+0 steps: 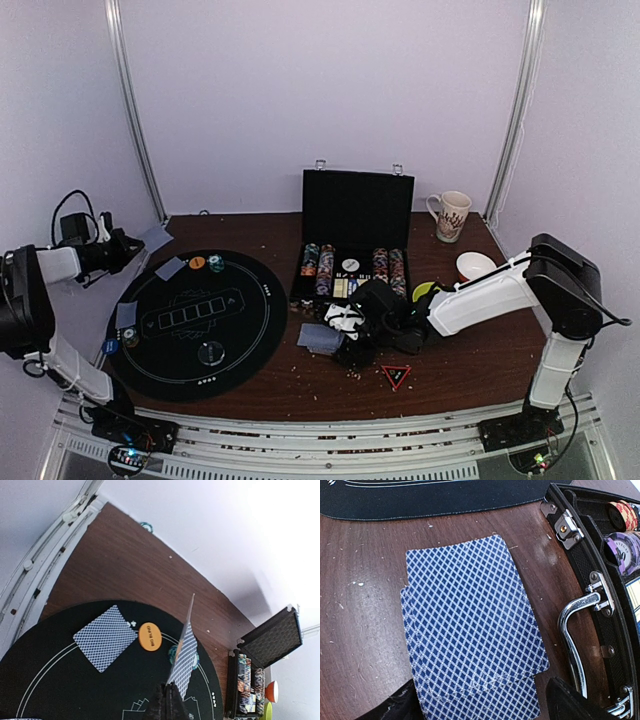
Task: Distribute texas hold em gaming equipment
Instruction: Distribute the poker card in the big blind area.
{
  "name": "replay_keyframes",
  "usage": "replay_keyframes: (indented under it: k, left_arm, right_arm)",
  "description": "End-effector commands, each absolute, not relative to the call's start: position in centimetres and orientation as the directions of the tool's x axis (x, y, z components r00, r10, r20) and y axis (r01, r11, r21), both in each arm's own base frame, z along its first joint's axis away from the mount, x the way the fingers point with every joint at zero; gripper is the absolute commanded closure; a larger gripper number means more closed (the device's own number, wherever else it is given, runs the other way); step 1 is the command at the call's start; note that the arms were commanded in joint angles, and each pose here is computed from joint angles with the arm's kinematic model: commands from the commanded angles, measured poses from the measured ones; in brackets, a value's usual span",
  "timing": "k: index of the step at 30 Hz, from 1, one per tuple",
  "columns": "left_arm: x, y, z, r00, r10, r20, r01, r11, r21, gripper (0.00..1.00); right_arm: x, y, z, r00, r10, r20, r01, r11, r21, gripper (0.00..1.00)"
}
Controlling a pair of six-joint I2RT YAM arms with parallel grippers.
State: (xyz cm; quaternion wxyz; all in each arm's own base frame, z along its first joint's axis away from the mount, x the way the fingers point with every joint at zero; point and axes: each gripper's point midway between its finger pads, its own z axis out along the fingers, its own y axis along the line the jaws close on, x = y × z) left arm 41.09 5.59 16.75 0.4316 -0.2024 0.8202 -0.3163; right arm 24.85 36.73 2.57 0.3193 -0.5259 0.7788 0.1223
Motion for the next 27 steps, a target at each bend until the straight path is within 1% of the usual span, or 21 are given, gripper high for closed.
replay_keyframes:
  k: [1,6,10,16,27]
  left_arm:
    - [43.6,7.7,14.0,-0.554,-0.609,-0.568,-0.122,0.734,-0.668,1.0]
    - [45.3,8.1,10.9,-0.591,-0.615,-0.522,-0.153,0.72,-0.676,1.0]
    - [46.4,6.9,8.8,-0.634,-0.593,-0.497,-0.141,0.72,-0.679,1.0]
    - [47.1,5.8,6.6,-0.655,-0.601,-0.457,-0.147,0.696,-0.703,1.0]
    - [46.8,6.3,5.4,-0.639,-0.626,-0.447,-0.192,0.693,-0.695,1.0]
  right_arm:
    - [23.6,34.2,0.1,-0.268,-0.803,-0.532,-0.905,0.399,-0.147,0.13]
    - [23.5,34.0,-0.2,-0.273,-0.807,-0.525,-0.905,0.4,-0.145,0.13]
    - [23.5,34.2,-0.2,-0.272,-0.803,-0.53,-0.906,0.4,-0.14,0.13]
    - [23.5,34.2,-0.1,-0.274,-0.805,-0.527,-0.905,0.401,-0.142,0.13]
    - [23.6,33.9,0.1,-0.272,-0.808,-0.523,-0.903,0.402,-0.151,0.13]
